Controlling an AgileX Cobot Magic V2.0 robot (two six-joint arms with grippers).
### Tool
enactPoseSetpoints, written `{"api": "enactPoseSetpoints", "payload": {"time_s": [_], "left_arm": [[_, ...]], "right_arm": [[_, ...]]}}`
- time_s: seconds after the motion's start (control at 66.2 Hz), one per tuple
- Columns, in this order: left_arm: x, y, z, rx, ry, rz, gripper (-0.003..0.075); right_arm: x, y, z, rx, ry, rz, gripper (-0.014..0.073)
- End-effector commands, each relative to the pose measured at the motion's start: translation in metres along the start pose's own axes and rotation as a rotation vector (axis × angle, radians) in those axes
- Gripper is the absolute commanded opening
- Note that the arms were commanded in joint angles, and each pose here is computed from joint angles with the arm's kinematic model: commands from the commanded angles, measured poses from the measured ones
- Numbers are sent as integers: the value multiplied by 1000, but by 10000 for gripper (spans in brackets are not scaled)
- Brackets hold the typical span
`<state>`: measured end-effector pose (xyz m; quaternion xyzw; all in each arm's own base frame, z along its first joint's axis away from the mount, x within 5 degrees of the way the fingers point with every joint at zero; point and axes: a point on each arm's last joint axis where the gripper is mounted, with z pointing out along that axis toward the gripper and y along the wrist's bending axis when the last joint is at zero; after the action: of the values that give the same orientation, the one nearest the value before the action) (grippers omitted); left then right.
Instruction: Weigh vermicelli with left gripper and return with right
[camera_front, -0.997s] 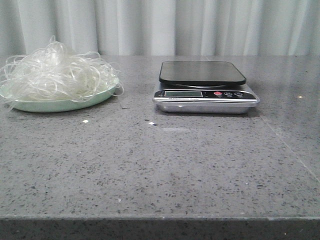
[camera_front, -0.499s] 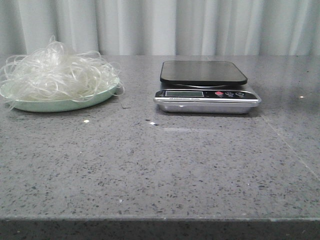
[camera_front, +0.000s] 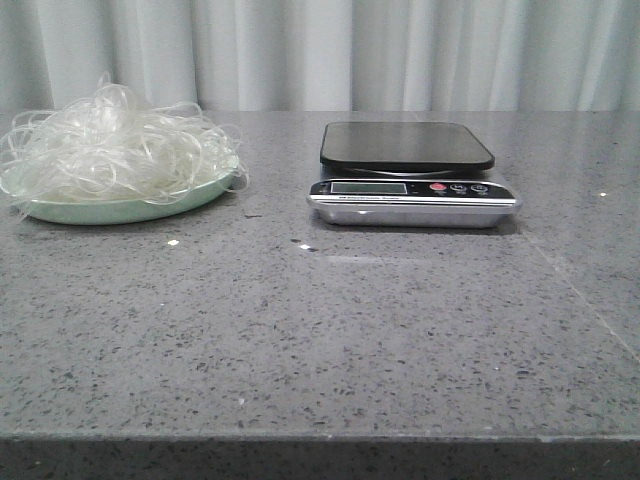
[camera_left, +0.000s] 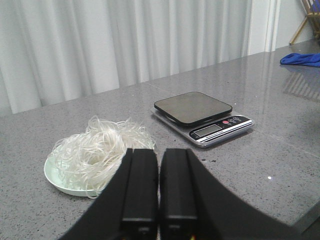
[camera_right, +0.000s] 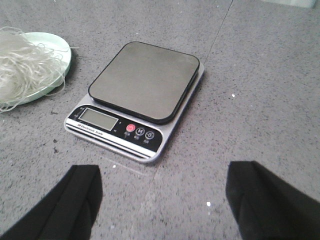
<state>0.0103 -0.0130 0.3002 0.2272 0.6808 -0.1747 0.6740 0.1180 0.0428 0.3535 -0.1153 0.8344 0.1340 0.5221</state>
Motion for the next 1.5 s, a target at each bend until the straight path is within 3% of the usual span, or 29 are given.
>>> {"api": "enactPoseSetpoints", "payload": {"time_s": [0.0,0.257,0.317,0.408,0.469,0.484,0.544,0.62,1.39,1.481], "left_arm": [[-14,1,-5,-14,-107,-11,128],[-14,1,-5,-14,-107,-11,128],[-14,1,-5,-14,-107,-11,128],[-14,1,-5,-14,-107,-11,128],[-14,1,-5,-14,-107,-11,128],[-14,1,-5,-14,-107,-11,128],[-14,1,-5,-14,-107,-11,128],[-14,1,-5,-14,-107,-11,128],[-11,1,-3,-14,-99,-12,128],[-3,3,1,-57,-82,13,128]], "right_arm": [[3,0,-20,10,-146,-18,610],[38,1,-47,0,-278,-13,608],[43,1,-54,2,-343,-14,574],[46,0,-60,7,-435,-15,443],[49,-1,-62,11,-481,-16,299],[49,-1,-64,12,-501,-16,216],[51,-1,-63,15,-526,-15,127],[52,-2,-61,19,-538,-13,174],[59,-3,-54,20,-502,-10,168],[59,-3,-54,20,-502,-10,168]]}}
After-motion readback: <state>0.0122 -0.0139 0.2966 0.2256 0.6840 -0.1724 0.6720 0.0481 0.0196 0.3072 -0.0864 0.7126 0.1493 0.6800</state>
